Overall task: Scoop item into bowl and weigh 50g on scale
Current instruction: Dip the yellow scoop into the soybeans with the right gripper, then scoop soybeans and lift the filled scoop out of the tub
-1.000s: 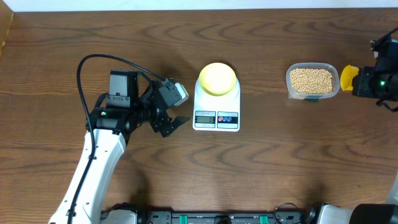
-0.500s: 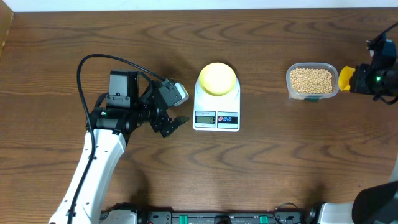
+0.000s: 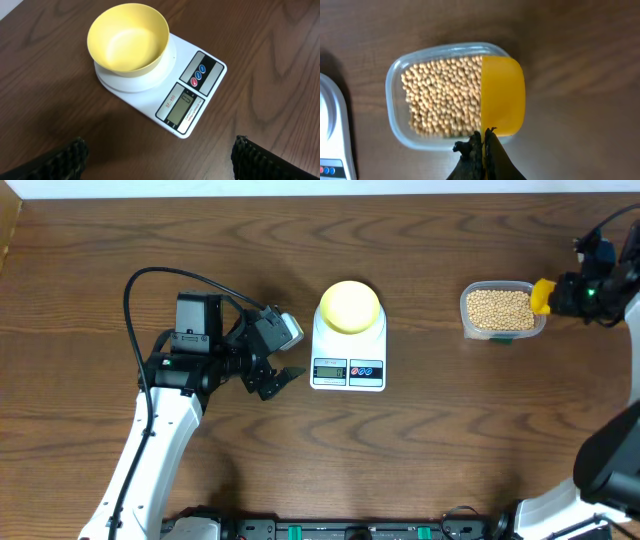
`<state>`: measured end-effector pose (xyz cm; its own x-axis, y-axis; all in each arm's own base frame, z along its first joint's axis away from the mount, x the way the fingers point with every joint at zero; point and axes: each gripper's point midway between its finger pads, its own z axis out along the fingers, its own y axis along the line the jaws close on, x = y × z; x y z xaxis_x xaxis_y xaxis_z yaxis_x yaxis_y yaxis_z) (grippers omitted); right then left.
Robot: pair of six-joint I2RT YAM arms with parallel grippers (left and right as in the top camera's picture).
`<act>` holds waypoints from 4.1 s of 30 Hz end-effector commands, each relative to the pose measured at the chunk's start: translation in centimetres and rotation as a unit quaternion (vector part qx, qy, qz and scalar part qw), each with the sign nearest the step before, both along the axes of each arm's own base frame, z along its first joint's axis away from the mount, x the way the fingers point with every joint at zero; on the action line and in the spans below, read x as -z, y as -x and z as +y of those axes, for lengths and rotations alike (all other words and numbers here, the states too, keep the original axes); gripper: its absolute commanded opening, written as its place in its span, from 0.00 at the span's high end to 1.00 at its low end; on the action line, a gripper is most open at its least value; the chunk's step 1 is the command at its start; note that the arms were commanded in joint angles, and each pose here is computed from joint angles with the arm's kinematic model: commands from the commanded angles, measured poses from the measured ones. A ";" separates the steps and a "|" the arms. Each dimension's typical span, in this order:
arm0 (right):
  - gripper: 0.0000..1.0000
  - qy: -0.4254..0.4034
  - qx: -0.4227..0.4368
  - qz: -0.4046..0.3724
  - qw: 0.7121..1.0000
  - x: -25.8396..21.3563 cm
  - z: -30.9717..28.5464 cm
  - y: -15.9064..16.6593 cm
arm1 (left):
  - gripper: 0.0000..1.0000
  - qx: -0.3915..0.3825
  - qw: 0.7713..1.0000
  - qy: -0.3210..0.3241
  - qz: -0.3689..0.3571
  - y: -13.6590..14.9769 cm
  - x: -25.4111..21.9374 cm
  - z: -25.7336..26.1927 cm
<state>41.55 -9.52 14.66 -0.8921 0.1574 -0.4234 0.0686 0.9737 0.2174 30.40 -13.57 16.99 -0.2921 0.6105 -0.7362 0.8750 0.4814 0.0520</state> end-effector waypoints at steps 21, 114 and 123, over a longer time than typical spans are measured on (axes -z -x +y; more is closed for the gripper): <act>0.99 -0.020 -0.011 0.013 1.000 2.1 0.5 -0.6 | 0.07 0.002 1.000 -0.004 -0.020 -0.7 -1.0 0.1; 0.99 -0.418 -0.008 -0.104 0.903 0.7 -0.6 3.9 | 0.07 0.002 1.000 -0.004 -0.020 -0.7 -1.0 0.1; 0.99 -0.453 -0.014 -0.127 0.883 -0.8 0.0 3.7 | 0.07 0.002 1.000 -0.004 -0.020 -0.7 -1.0 0.1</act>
<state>37.61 -9.89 14.41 -0.8133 0.4930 -0.3089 -0.0629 0.4533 0.8891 30.40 -13.57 16.99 -0.2922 0.6107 -0.7360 0.8749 0.4816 0.0522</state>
